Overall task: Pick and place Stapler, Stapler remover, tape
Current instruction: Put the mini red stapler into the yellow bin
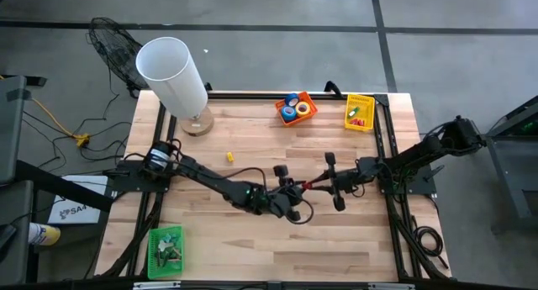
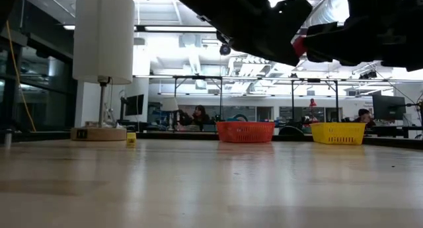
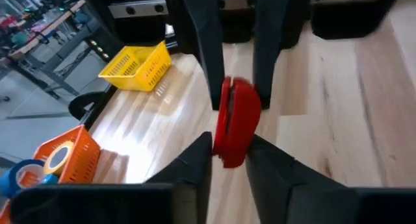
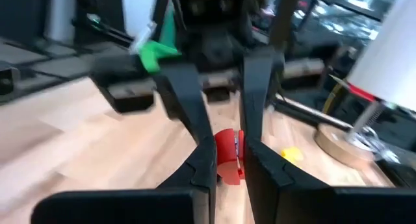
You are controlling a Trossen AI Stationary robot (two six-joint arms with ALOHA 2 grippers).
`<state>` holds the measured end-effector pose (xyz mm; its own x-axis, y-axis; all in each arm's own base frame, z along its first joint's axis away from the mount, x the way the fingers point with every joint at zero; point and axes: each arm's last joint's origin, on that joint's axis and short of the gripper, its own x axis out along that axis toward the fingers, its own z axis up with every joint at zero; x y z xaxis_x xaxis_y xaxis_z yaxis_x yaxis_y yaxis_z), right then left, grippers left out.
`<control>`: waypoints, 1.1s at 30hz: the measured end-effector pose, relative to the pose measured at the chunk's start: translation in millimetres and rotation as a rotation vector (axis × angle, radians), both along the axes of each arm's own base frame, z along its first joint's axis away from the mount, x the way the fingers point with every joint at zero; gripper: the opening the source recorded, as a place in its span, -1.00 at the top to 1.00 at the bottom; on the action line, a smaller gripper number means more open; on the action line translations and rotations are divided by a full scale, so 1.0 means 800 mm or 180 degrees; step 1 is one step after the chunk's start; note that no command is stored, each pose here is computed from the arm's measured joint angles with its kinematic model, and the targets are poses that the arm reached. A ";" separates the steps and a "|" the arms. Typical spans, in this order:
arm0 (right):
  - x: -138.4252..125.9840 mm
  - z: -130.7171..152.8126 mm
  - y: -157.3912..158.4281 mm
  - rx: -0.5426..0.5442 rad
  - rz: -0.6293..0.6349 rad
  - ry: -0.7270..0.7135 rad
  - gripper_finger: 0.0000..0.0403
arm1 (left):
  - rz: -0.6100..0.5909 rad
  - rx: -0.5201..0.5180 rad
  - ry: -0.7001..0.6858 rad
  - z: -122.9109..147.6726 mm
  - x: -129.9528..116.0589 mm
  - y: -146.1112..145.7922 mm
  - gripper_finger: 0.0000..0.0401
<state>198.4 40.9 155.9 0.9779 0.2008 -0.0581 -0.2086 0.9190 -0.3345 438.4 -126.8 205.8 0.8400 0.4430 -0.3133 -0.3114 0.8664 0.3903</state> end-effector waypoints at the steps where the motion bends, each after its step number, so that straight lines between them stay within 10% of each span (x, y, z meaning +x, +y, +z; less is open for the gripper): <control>1: 0.000 0.000 -0.001 -0.0005 -0.0053 0.0007 0.78 | 0.0011 0.0004 -0.0007 0.000 0.000 0.000 0.54; 13: 0.000 -0.006 -0.005 -0.0066 -0.0440 0.0139 0.78 | -0.0057 0.0174 0.0130 -0.001 -0.001 0.000 0.28; 23: 0.002 -0.014 -0.057 -0.0353 -0.2023 0.0419 0.78 | 0.0619 0.1174 0.0602 0.000 -0.011 0.010 0.27; 33: 0.052 0.066 -0.139 -0.0317 -0.2979 0.0299 0.78 | 0.1055 0.1662 0.1069 -0.012 -0.025 0.017 0.27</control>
<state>240.3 -70.2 209.0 0.7297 -0.6733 -0.1193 0.5691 0.6948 -0.4398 418.6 -113.0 196.3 0.5298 0.8221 -0.2086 -0.3164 0.4198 0.8507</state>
